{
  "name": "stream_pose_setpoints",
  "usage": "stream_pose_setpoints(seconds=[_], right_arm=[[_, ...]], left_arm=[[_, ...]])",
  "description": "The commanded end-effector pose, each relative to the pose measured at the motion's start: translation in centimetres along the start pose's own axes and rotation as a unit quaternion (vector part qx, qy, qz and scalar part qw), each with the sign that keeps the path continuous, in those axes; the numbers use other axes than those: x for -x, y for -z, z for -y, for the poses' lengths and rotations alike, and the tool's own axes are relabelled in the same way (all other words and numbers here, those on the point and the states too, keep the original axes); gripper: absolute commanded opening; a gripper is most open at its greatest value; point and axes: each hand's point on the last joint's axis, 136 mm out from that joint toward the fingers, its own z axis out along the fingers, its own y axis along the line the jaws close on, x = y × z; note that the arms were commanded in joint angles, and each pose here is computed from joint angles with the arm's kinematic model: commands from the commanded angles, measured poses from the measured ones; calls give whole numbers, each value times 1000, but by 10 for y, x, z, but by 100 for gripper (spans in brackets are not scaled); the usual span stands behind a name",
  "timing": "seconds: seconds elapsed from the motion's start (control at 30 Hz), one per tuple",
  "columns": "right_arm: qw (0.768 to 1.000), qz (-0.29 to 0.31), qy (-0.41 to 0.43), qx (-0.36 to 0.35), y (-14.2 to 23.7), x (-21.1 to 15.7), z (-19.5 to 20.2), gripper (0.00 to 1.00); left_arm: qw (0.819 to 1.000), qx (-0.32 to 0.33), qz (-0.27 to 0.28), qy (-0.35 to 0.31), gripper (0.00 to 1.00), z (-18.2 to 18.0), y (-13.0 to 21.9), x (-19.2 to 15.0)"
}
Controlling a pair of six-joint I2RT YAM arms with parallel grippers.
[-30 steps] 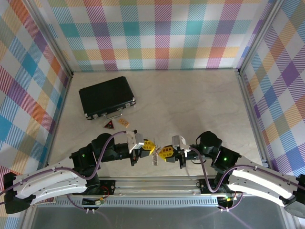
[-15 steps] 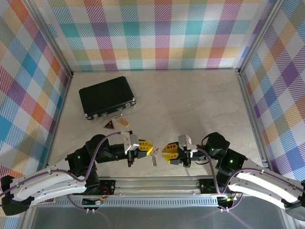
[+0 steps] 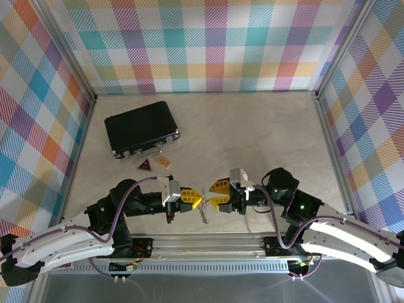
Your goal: Put the keys on the keyring
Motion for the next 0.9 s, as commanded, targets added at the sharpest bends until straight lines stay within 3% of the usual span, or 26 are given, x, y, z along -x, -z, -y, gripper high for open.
stream_pose_setpoints(seconds=[0.0,0.67,0.87], right_arm=[[999,35,8,22,0,25,-9,34],[999,22,-2,45,-8,12,-12,26],[999,7,-3,45,-11,5,-11,16]], left_arm=[[1000,-12,27,-3,0,6,3,13],[1000,-8,18,-2,0,3,-1,5],[1000,-7,22,-3,0,3,-1,7]])
